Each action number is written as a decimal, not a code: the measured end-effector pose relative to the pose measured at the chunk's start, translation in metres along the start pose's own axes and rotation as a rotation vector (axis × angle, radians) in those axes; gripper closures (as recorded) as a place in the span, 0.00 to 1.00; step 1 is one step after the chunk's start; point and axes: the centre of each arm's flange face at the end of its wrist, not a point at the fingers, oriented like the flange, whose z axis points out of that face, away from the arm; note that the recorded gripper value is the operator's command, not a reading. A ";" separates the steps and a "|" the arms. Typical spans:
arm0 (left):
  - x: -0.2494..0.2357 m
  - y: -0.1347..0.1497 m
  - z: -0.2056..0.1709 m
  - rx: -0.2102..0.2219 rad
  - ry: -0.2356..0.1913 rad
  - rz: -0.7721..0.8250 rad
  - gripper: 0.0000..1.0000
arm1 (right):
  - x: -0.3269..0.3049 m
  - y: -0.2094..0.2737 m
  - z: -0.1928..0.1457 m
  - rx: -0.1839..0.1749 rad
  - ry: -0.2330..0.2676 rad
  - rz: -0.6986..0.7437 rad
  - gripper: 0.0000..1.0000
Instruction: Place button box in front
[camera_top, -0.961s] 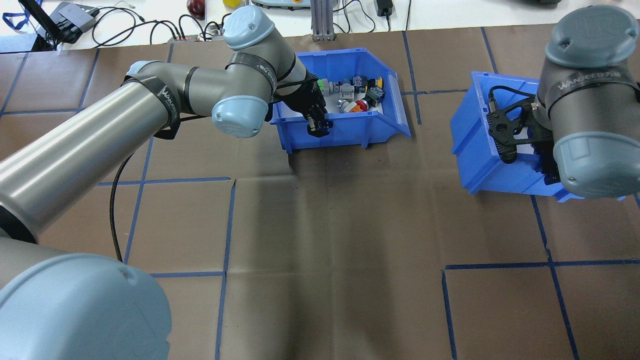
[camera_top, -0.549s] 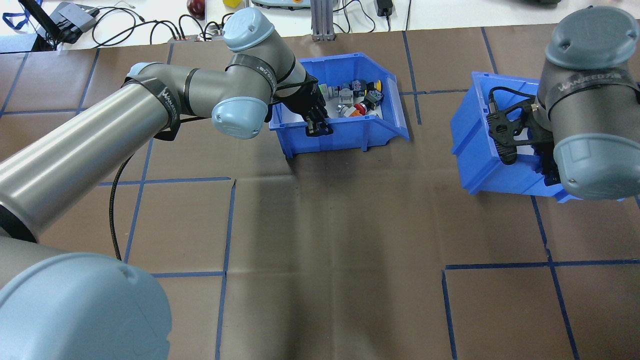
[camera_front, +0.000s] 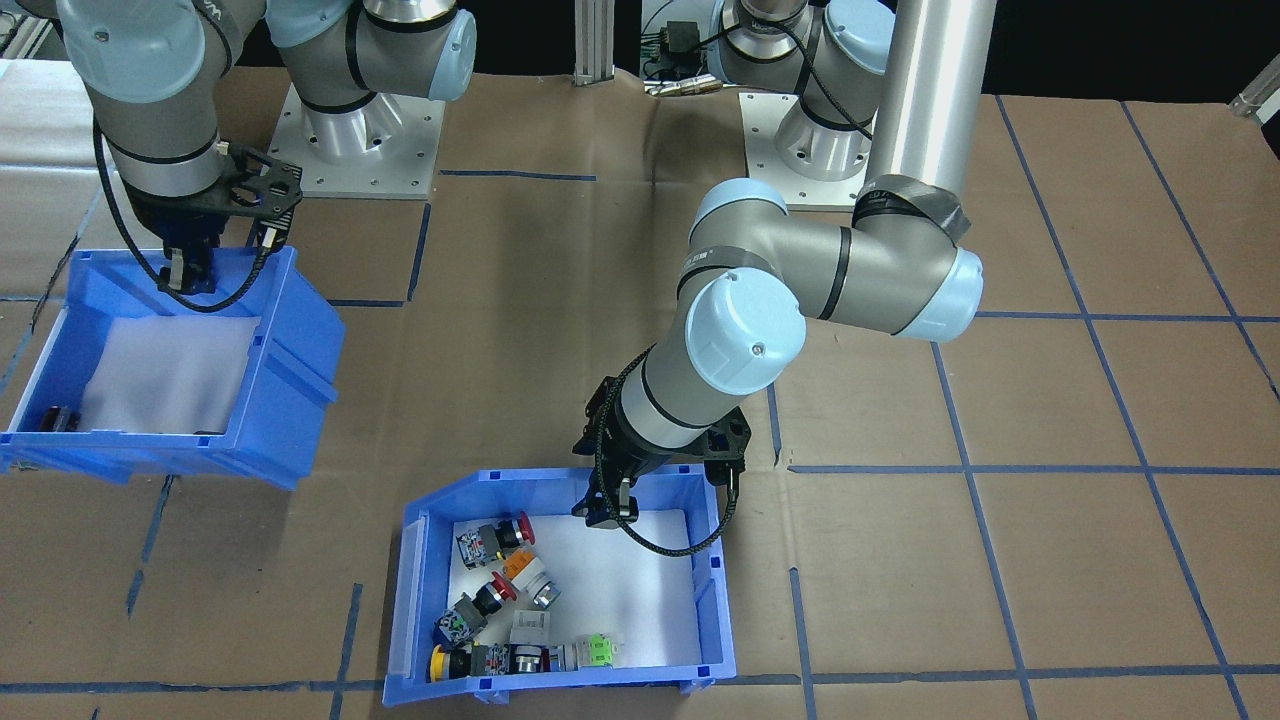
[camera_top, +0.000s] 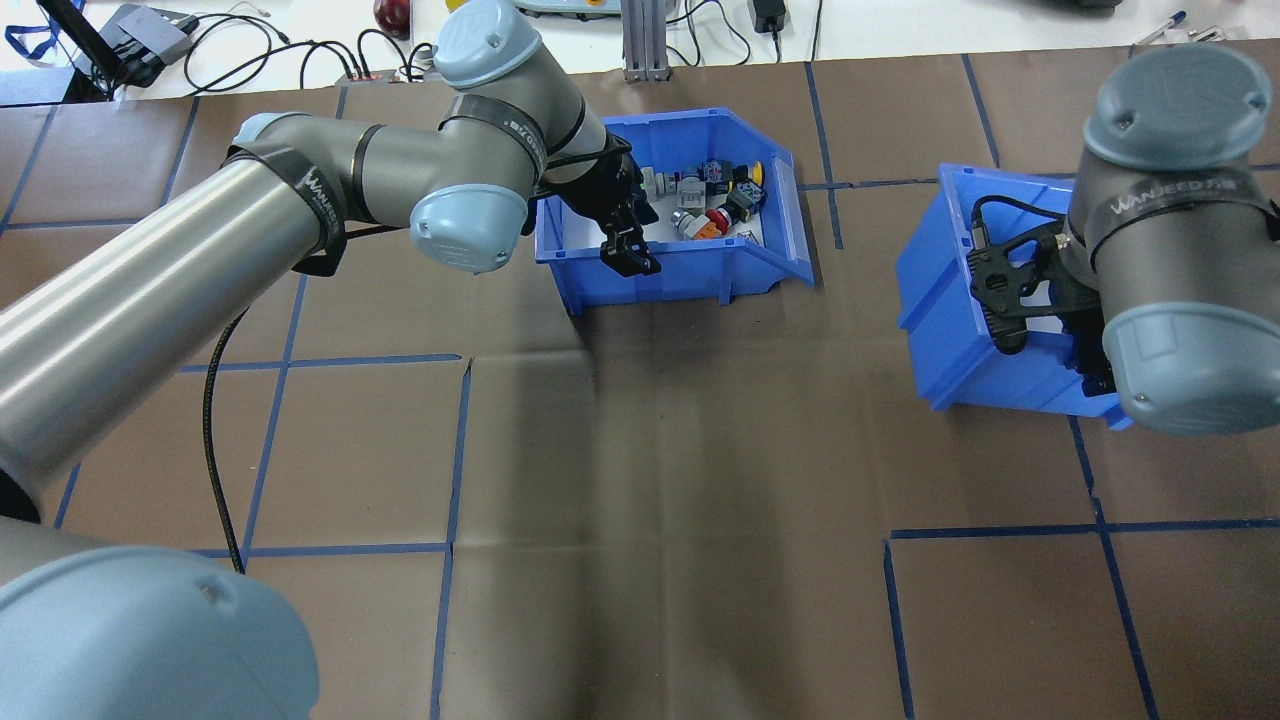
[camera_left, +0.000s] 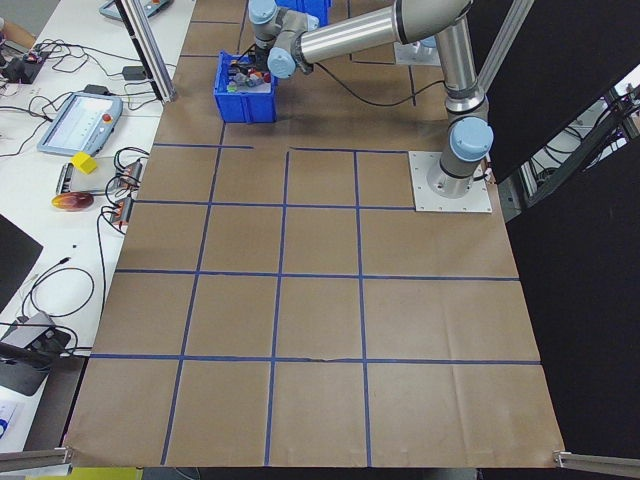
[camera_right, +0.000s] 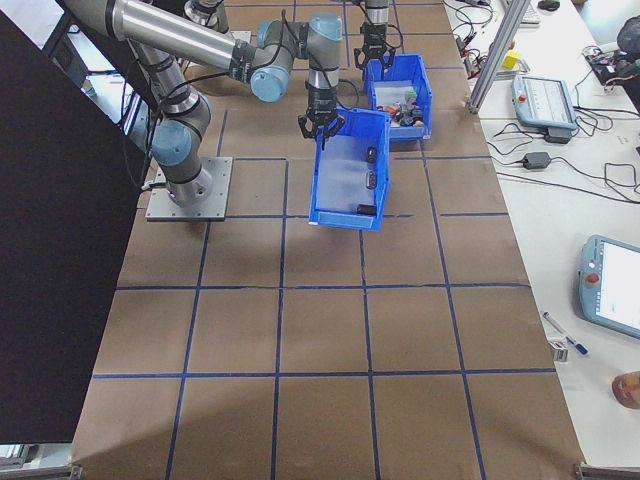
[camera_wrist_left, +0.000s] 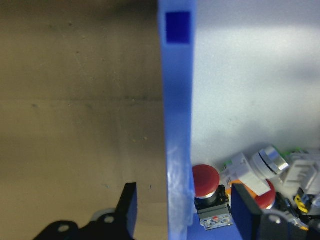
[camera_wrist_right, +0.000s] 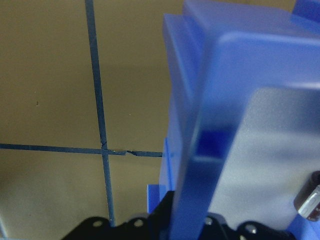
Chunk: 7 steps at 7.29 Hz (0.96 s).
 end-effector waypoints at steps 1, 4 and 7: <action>-0.010 0.002 -0.030 0.055 0.013 0.024 0.29 | -0.014 -0.013 0.005 0.005 -0.004 0.013 0.98; -0.045 -0.019 -0.111 0.152 -0.076 0.395 0.02 | -0.048 -0.083 0.006 0.001 -0.003 0.072 0.97; -0.063 -0.076 -0.182 0.253 -0.216 1.075 0.02 | -0.086 -0.149 0.015 -0.012 0.005 0.135 0.97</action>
